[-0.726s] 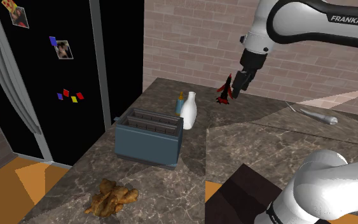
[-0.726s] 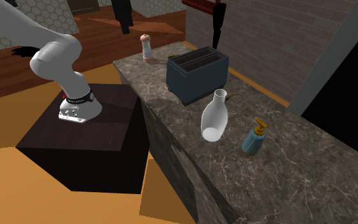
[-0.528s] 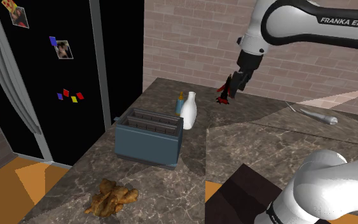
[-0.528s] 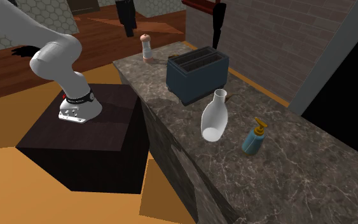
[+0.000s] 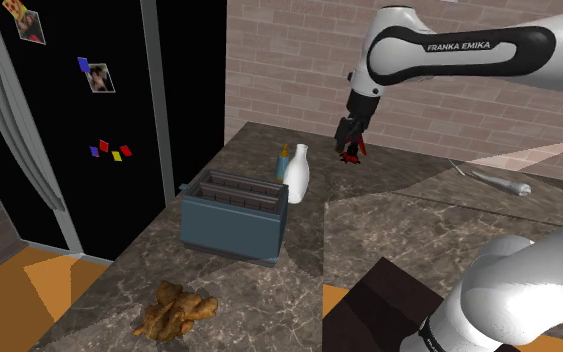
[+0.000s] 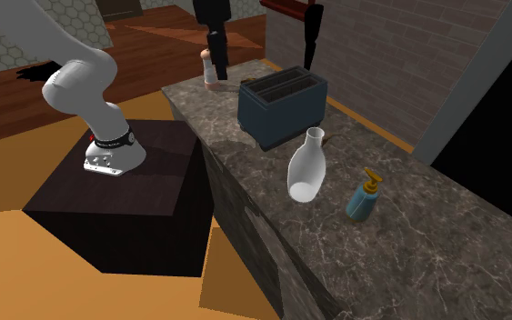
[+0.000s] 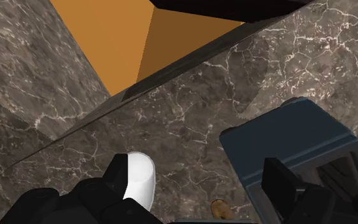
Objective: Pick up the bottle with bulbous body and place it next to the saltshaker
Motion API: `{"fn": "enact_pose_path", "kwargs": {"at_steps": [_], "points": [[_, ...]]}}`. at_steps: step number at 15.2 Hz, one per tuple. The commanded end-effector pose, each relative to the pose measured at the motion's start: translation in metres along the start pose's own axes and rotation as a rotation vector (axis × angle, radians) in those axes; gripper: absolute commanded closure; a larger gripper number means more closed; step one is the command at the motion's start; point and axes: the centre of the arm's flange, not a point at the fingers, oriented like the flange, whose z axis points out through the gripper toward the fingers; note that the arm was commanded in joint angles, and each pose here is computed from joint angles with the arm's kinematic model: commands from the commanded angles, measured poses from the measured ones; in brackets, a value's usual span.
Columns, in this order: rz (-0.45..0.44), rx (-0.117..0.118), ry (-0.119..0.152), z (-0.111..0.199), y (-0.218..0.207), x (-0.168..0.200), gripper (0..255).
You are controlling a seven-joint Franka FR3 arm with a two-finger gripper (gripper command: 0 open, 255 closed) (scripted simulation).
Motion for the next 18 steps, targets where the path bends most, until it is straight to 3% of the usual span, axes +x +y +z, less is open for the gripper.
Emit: {"fn": "enact_pose_path", "kwargs": {"at_steps": [1, 18], "points": [[0.003, 0.006, 0.005, 0.012, 0.013, 0.019, 0], [0.026, 0.063, 0.034, 0.127, 0.115, 0.183, 0]]}}
